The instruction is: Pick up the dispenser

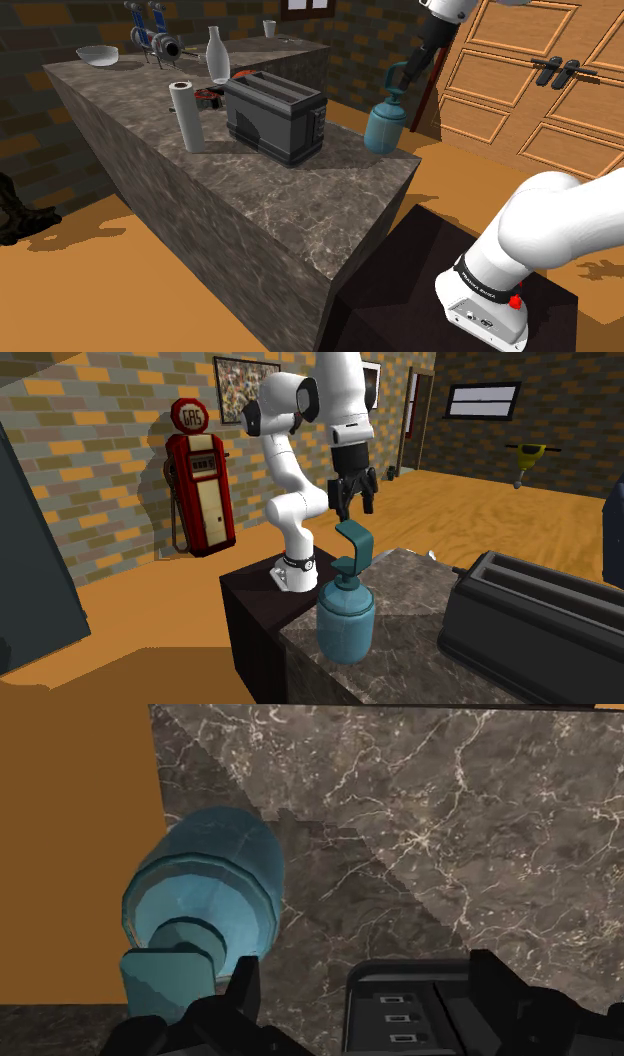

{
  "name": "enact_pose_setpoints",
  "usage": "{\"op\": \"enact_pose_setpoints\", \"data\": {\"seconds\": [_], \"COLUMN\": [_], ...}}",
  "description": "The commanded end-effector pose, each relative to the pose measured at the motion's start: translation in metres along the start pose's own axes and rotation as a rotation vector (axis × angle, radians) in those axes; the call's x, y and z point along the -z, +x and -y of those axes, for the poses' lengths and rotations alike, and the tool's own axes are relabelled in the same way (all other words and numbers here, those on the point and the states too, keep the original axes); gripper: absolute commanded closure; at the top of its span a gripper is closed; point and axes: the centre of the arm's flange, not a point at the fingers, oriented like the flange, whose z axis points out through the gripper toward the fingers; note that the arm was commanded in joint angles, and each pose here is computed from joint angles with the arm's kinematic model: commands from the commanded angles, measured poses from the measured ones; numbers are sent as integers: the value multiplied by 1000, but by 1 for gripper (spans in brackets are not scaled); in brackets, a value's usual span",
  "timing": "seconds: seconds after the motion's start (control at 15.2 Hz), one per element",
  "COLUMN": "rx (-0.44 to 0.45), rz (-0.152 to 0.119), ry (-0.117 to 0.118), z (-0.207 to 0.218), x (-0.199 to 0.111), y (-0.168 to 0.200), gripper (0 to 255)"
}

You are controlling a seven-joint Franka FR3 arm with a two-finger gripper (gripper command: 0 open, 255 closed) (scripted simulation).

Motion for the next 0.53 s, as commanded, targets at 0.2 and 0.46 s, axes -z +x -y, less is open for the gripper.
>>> {"op": "enact_pose_setpoints", "data": {"seconds": [0.2,0.46], "rx": [-8,-12], "rz": [-60,-92], "ry": [-20,-31], "z": [-63,-97], "x": [-10,-20], "y": [4,6], "gripper": [0,0]}}
